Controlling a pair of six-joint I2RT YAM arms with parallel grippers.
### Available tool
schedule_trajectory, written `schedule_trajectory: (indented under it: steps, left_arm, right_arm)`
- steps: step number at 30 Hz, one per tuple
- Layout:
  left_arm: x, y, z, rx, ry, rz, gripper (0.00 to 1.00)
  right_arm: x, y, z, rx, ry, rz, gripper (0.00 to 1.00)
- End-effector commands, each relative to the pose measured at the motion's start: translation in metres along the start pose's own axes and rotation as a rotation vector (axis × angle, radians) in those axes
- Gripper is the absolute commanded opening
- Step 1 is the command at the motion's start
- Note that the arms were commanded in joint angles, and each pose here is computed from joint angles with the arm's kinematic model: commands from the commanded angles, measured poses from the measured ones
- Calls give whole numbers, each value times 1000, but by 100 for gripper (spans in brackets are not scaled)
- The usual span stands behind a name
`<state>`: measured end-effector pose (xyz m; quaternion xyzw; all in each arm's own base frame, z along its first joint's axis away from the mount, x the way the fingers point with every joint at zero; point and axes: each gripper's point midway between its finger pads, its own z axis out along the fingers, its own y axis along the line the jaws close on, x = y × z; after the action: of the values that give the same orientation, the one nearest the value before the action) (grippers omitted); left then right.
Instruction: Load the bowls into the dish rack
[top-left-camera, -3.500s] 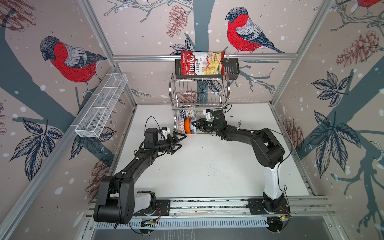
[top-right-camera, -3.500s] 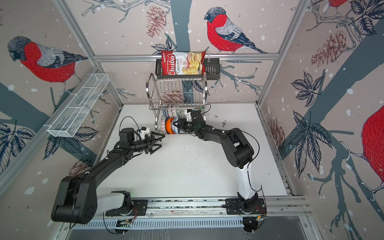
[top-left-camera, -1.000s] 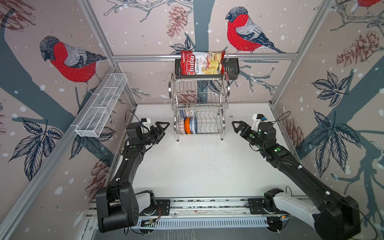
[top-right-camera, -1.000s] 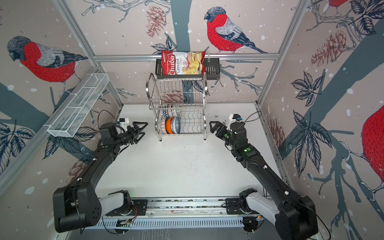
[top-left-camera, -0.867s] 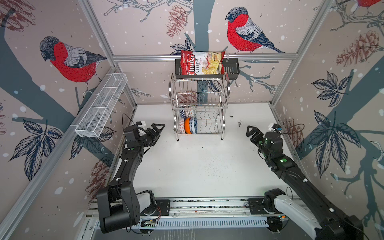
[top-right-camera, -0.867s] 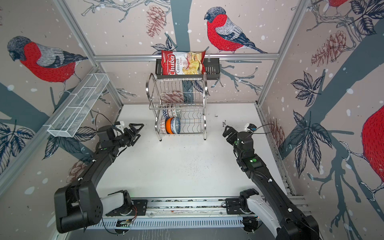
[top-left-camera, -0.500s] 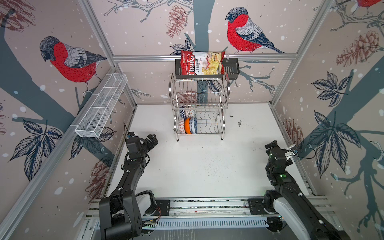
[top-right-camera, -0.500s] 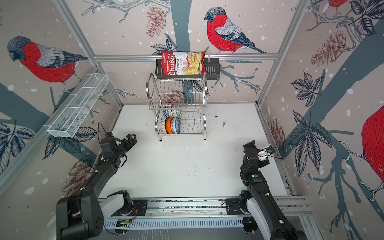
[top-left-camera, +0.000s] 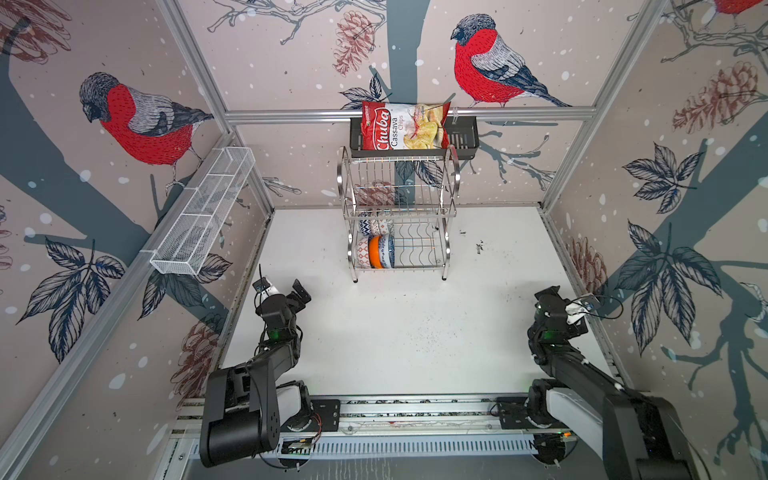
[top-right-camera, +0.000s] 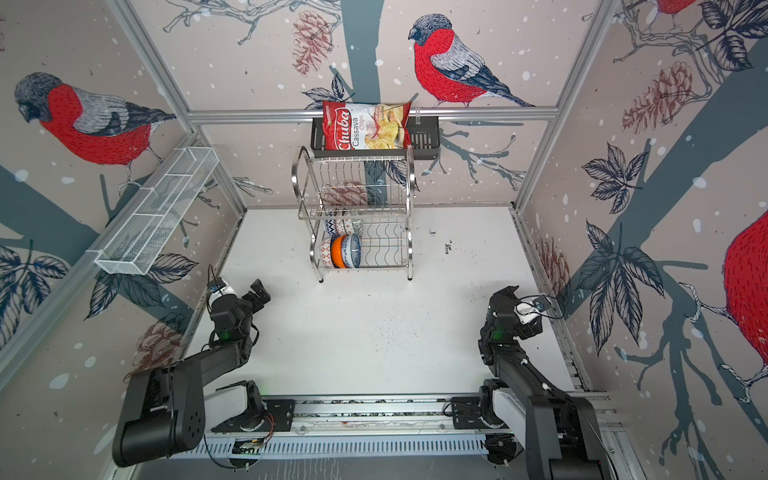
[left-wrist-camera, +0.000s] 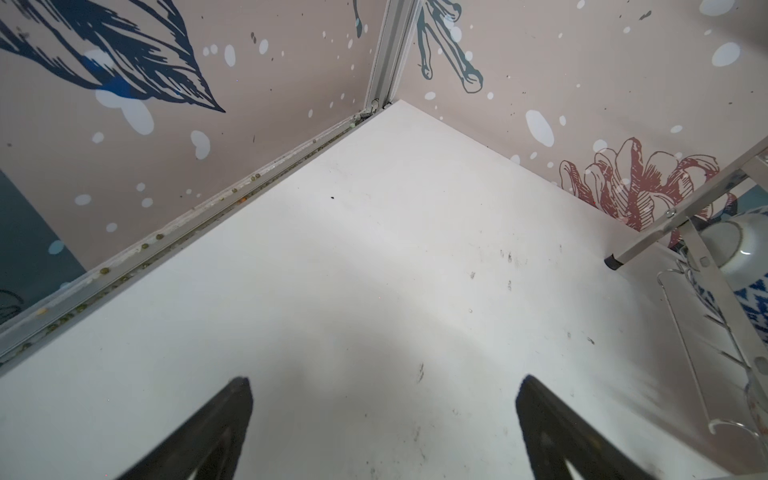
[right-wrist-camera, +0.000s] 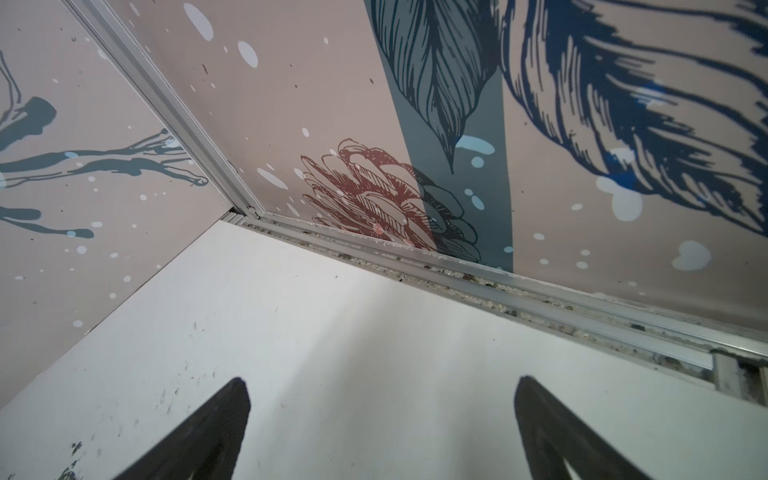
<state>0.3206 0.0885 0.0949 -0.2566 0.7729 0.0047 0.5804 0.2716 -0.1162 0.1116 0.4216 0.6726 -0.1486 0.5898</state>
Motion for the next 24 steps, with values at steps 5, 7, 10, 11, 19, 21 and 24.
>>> schedule_trajectory:
  steps: [5,7,10,11,19,21,24]
  left_arm:
    - [-40,-32,20,126,-122,66,99]
    - [-41,-33,21,136,-151,70,99]
    - [-40,-41,20,184,-156,85,99]
    - [-40,-42,19,190,-156,85,99]
    - [-40,-48,18,227,-167,113,99]
    - [-36,-68,16,308,-160,180,99]
    - [-10,-102,9,405,-141,350,99]
  right_arm:
    - [-5,62,28,-109,18,-130,100]
    - [-5,72,28,-160,5,-181,100]
    - [-9,78,27,-204,-31,-188,100]
    - [-9,75,28,-198,-37,-173,100]
    - [1,99,19,-357,-35,-247,100]
    - [16,121,12,-499,-2,-322,100]
    - [31,139,0,-649,21,-390,100]
